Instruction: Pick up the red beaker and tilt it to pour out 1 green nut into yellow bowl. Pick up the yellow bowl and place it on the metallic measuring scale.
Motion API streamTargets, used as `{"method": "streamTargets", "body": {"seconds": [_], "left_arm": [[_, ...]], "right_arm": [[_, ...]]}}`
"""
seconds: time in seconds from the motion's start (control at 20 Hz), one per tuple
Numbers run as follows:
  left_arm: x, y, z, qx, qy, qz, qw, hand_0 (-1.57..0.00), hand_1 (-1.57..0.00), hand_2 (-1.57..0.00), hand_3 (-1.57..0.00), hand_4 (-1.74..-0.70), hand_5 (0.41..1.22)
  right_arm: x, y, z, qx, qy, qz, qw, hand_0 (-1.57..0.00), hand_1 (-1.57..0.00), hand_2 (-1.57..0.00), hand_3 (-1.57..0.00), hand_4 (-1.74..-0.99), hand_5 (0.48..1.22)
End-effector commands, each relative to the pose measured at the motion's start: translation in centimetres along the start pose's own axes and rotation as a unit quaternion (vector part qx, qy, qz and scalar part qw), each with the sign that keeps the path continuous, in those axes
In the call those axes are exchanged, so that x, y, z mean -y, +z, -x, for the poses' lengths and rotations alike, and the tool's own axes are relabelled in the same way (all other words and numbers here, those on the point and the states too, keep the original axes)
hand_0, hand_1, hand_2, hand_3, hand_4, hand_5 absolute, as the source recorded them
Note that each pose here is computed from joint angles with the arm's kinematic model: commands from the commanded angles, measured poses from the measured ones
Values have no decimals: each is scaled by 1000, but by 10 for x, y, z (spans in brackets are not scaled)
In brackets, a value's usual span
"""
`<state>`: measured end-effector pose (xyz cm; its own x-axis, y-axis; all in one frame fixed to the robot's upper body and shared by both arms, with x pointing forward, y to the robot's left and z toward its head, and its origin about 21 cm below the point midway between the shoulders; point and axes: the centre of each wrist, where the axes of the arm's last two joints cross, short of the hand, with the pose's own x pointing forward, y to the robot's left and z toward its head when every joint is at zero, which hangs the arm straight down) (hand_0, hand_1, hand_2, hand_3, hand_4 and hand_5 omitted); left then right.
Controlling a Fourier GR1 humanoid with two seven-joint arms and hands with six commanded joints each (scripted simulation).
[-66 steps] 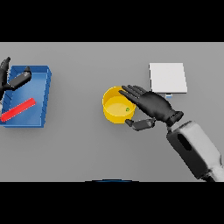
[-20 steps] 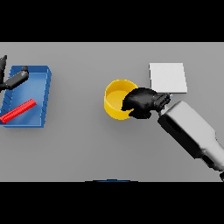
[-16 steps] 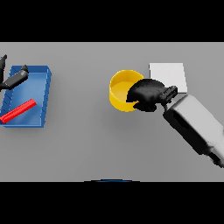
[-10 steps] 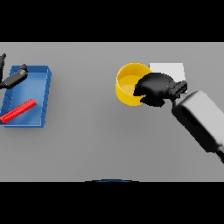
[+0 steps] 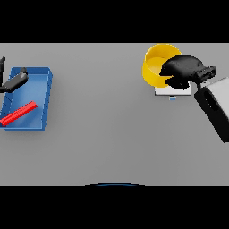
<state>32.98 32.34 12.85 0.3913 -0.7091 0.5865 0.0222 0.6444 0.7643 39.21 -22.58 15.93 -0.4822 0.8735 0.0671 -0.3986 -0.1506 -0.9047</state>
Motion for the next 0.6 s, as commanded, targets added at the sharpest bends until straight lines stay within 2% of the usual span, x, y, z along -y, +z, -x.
{"method": "streamTargets", "body": {"seconds": [0.0, 0.25, 0.4, 0.55], "left_arm": [[-2, 0, 0, -2, 2, -1, 1000, 1, 1, 1, 1, -824, 759], [-3, -1, 2, -16, -2, -1, 1000, 1, 1, 1, 1, -823, 772], [-5, -3, 2, -13, -1, -5, 1000, 1, 1, 1, 1, -818, 759], [-7, -3, 3, -21, -7, -3, 1000, 1, 1, 1, 1, -811, 753]], "right_arm": [[-1, -2, 6, -7, -6, 3, 1000, -1571, -1571, -1570, -1205, -1720, 1221], [-12, -11, 36, -44, -24, 7, 999, -1571, -1571, -1571, -1182, -1721, 1221], [-23, -17, 51, -68, -35, 2, 997, -1571, -1571, -1571, -1254, -1722, 1221], [-37, -23, 58, -74, -38, 1, 997, -1571, -1567, -1571, -1390, -1724, 1221]]}}
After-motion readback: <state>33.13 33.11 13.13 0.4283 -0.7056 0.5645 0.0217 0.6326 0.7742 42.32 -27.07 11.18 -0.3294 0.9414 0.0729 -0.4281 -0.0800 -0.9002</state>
